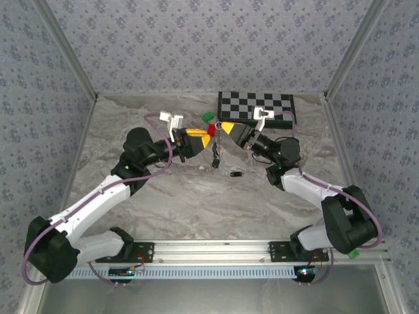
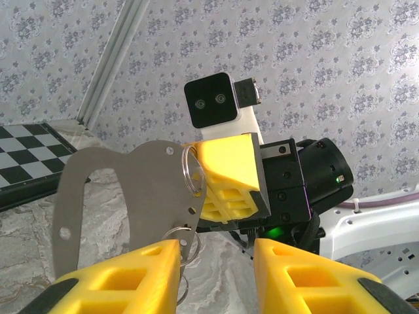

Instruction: Put the keys on the keyring

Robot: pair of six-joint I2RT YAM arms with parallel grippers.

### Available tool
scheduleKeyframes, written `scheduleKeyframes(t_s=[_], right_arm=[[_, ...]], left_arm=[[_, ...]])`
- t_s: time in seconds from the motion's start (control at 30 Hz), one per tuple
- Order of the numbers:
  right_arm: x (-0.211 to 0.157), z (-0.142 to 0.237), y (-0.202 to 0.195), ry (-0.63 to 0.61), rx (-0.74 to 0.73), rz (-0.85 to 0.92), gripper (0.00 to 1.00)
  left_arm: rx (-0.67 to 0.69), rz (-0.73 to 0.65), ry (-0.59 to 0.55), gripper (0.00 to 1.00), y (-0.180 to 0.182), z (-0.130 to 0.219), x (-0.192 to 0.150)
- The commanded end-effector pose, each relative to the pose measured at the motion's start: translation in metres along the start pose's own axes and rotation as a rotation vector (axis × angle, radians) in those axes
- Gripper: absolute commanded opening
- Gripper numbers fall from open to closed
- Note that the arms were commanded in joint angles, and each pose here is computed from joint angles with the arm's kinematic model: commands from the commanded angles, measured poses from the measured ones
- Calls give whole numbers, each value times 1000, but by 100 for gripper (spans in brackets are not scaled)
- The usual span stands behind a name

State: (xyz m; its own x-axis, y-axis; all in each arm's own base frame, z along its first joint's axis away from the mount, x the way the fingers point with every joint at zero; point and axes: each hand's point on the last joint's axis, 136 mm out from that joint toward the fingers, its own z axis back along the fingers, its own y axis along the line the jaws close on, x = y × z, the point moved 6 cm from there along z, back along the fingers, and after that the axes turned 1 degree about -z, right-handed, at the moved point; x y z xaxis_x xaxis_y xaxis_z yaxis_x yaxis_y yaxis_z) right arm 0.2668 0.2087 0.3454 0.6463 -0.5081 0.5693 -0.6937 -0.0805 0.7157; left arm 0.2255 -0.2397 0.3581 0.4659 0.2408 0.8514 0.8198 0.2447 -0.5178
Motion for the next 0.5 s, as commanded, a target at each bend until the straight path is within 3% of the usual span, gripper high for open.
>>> scheduleKeyframes(t_s=[0.0,0.47], right_arm=[[10,-4,23,-27,81,58,0],[-2,-13,18,42,94,73,0]], left_arm=[[-13,-32,-47,34,-8,4,14],[-24,-15,-44,32,-5,-9,23]])
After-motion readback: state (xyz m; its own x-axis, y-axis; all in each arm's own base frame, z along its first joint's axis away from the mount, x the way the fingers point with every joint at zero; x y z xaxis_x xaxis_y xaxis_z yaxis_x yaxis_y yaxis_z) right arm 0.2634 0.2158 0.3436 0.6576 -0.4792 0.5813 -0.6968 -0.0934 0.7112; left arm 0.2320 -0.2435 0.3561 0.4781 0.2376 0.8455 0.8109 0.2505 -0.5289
